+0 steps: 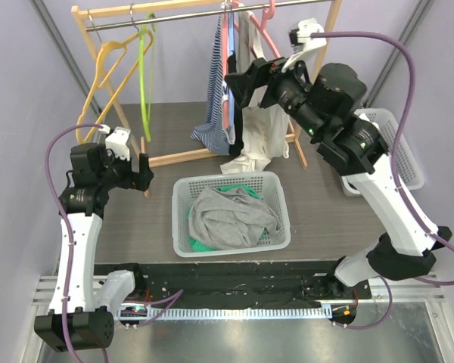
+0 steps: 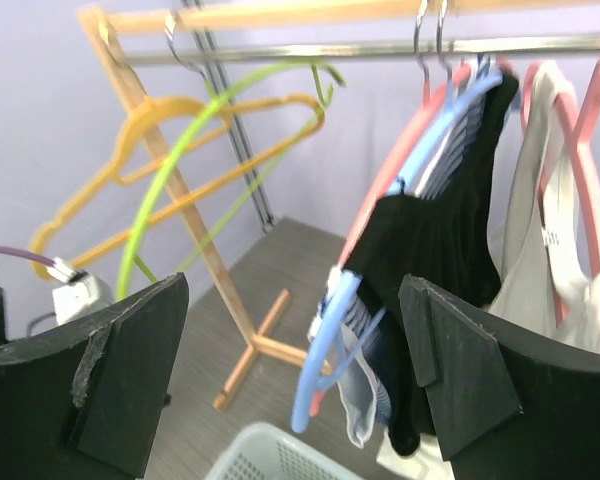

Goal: Remove the tank top from the hanger
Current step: Pick up the hanger from the clothesline.

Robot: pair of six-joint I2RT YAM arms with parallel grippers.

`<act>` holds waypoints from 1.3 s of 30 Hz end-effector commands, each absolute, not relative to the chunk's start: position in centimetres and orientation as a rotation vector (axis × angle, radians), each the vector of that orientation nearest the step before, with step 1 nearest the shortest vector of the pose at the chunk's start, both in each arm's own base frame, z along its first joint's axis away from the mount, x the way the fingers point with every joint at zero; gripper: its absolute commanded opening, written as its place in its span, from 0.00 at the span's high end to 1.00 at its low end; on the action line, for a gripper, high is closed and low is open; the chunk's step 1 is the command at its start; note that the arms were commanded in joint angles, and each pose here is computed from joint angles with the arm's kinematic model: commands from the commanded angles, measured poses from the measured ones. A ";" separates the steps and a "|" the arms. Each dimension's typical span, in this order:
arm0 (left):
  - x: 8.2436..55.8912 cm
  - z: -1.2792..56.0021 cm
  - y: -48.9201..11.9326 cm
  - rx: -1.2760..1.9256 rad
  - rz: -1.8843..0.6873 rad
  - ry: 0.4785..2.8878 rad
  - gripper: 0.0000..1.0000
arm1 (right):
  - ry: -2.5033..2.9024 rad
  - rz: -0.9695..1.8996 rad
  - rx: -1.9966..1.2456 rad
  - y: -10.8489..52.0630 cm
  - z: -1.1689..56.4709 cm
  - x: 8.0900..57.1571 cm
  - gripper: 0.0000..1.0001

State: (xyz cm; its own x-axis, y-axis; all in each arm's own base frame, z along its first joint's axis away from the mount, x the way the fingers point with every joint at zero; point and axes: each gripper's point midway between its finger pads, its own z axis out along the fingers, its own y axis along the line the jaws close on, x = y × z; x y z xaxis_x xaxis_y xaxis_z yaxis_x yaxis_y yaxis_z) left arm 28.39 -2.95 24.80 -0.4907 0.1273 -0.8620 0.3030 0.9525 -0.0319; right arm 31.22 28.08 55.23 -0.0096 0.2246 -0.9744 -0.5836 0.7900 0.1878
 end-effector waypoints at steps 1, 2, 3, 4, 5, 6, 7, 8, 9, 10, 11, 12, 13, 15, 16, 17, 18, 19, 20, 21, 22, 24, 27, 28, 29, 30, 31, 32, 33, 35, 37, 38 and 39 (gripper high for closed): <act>27.5 27.5 -4.0 0.352 -0.261 2.038 0.00 | 1.297 0.775 -0.350 28.8 59.2 29.1 0.03; 27.4 27.6 -4.1 0.353 -0.266 2.032 0.00 | 1.275 0.807 -0.364 29.3 59.6 28.9 0.03; 27.3 27.8 -4.1 0.348 -0.266 2.026 0.00 | 1.277 0.841 -0.368 30.1 59.5 29.0 0.03; 27.3 28.0 -4.1 0.347 -0.264 2.019 0.00 | 1.275 0.854 -0.364 30.4 59.5 29.1 0.03; 27.2 28.2 -4.1 0.350 -0.265 2.011 0.00 | 1.263 0.896 -0.400 31.3 59.6 28.7 0.04; 27.1 28.3 -4.2 0.346 -0.267 2.009 0.00 | 1.269 0.909 -0.406 31.9 59.3 29.0 0.03; 27.0 28.5 -4.1 0.346 -0.264 2.006 0.00 | 1.282 0.923 -0.405 32.3 59.0 29.2 0.03; 27.0 28.8 -4.1 0.343 -0.263 2.004 0.01 | 1.291 0.934 -0.414 32.7 58.6 29.2 0.04; 26.9 29.0 -4.1 0.340 -0.260 2.000 0.00 | 1.313 0.931 -0.419 33.3 57.8 29.7 0.04; 26.7 29.1 -4.1 0.339 -0.261 2.004 0.00 | 1.329 0.926 -0.415 33.5 57.3 30.1 0.04; 26.6 29.2 -4.1 0.333 -0.260 2.005 0.00 | 1.358 0.914 -0.412 33.5 56.5 30.4 0.04; 26.5 29.7 -4.0 0.332 -0.253 1.996 0.00 | 1.386 0.900 -0.408 33.7 55.5 30.9 0.04; 26.4 29.7 -4.0 0.331 -0.251 1.998 0.00 | 1.398 0.891 -0.401 33.4 55.1 31.1 0.04; 26.1 30.2 -3.9 0.330 -0.237 1.980 0.00 | 1.432 0.873 -0.382 33.1 53.8 31.6 0.04; 26.0 30.4 -3.9 0.335 -0.234 1.972 0.00 | 1.433 0.867 -0.372 32.5 53.8 31.6 0.04; 25.9 30.7 -3.9 0.335 -0.228 1.963 0.00 | 1.441 0.860 -0.366 32.3 53.6 31.8 0.04; 25.9 31.0 -3.8 0.334 -0.223 1.958 0.00 | 1.455 0.852 -0.360 32.1 53.1 32.0 0.04; 26.0 31.1 -3.7 0.334 -0.218 1.956 0.00 | 1.463 0.846 -0.354 31.8 53.0 32.1 0.04; 26.1 31.1 -3.7 0.331 -0.219 1.961 0.00 | 1.468 0.837 -0.348 31.3 53.0 32.2 0.04; 26.0 31.4 -3.7 0.330 -0.214 1.956 0.00 | 1.473 0.832 -0.346 31.2 52.8 32.3 0.04; 26.1 31.6 -3.6 0.329 -0.212 1.954 0.00 | 1.481 0.830 -0.345 31.1 52.6 32.3 0.04; 26.2 32.1 -3.6 0.335 -0.202 1.938 0.00 | 1.487 0.800 -0.313 30.3 52.6 32.7 0.04; 26.4 32.2 -3.4 0.328 -0.191 1.935 0.00 | 1.492 0.790 -0.313 29.7 52.4 32.5 0.04; 26.4 32.1 -3.4 0.327 -0.191 1.941 0.00 | 1.492 0.790 -0.315 29.7 52.4 32.3 0.04; 26.4 32.0 -3.3 0.326 -0.189 1.941 0.00 | 1.493 0.787 -0.315 29.5 52.3 32.2 0.04; 26.4 32.0 -3.3 0.325 -0.188 1.941 0.00 | 1.491 0.784 -0.316 29.2 52.3 32.1 0.04; 26.4 31.9 -3.3 0.328 -0.189 1.939 0.00 | 1.491 0.782 -0.320 29.0 52.2 31.9 0.04; 26.4 31.7 -3.4 0.327 -0.193 1.943 0.00 | 1.491 0.783 -0.324 28.9 52.2 31.8 0.04; 26.4 31.7 -3.4 0.327 -0.191 1.941 0.00 | 1.490 0.777 -0.325 28.7 52.2 31.7 0.04; 26.5 31.7 -3.4 0.323 -0.195 1.941 0.00 | 1.492 0.762 -0.322 28.3 52.0 31.8 0.04; 26.6 31.8 -3.4 0.320 -0.195 1.938 0.00 | 1.495 0.745 -0.319 27.9 51.7 32.1 0.04; 26.6 32.0 -3.4 0.321 -0.196 1.932 0.00 | 1.497 0.739 -0.320 27.8 51.6 32.2 0.04; 26.6 32.3 -3.4 0.319 -0.192 1.926 0.00 | 1.504 0.735 -0.319 27.8 51.3 32.3 0.04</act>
State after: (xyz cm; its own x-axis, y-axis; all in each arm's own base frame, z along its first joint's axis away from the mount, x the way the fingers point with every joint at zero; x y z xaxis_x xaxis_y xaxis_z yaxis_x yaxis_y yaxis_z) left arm 26.28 -3.37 30.58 -0.3940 0.1343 -0.9093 0.3161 0.9487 0.0031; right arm 32.23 29.02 50.40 -0.1341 0.2278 -0.9644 -0.6293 0.7322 0.2605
